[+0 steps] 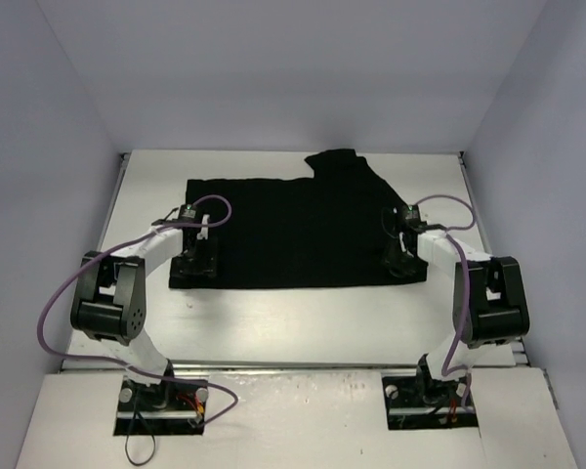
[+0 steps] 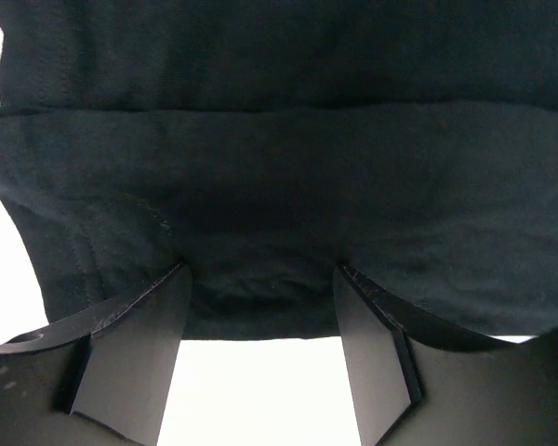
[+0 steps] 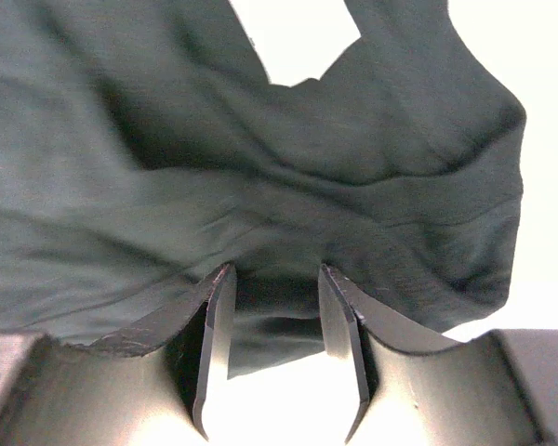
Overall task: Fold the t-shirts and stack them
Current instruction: Fold the flattened tshirt in 1/3 of the way
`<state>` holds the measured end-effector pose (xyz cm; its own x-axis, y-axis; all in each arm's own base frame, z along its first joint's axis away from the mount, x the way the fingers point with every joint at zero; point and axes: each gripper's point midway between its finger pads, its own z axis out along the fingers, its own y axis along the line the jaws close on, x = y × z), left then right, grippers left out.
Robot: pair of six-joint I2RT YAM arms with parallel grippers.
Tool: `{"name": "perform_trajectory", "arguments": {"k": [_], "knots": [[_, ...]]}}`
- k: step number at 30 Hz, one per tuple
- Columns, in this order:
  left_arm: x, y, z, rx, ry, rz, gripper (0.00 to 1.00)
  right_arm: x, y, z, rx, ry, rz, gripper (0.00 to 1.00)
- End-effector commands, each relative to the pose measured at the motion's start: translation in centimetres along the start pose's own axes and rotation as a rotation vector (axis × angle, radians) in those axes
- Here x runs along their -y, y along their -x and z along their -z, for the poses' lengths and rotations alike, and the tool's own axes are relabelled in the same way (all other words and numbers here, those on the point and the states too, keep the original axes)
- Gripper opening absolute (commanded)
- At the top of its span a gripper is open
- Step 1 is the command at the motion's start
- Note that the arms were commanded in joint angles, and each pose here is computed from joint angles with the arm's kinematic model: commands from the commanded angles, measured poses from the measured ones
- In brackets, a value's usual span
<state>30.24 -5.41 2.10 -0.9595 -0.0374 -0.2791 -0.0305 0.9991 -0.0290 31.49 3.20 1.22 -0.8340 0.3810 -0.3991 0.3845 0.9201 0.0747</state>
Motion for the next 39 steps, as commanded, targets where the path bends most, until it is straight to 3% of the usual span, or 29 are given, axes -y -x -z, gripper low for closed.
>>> {"name": "perform_trajectory", "arguments": {"k": [1,9,15,21,26,32,39], "knots": [[-0.6,0.8,-0.5,0.000,-0.014,0.088,0.59,3.6,-1.1,-1.6,-0.035,-0.083,-0.107,0.37],[-3.5,-1.1,-0.2,-0.020,-0.012,0.229,0.59,10.8,-3.7,-1.7,-0.065,-0.245,-0.380,0.34],[-3.5,-2.0,0.6,-0.008,-0.020,0.240,0.59,11.7,-2.2,0.9,0.026,-0.252,-0.402,0.34],[-1.6,1.0,4.5,0.119,-0.089,0.195,0.59,8.1,3.4,4.8,0.182,-0.137,-0.254,0.37],[1.7,4.5,7.7,0.249,-0.117,0.071,0.59,2.6,5.5,5.6,0.203,-0.043,-0.049,0.40],[2.8,5.2,4.1,0.176,-0.093,0.009,0.59,-1.3,4.7,2.8,0.122,-0.010,0.108,0.40],[1.7,1.5,-0.1,0.027,-0.097,0.129,0.59,0.4,0.8,-0.7,0.029,-0.071,0.098,0.40]]}}
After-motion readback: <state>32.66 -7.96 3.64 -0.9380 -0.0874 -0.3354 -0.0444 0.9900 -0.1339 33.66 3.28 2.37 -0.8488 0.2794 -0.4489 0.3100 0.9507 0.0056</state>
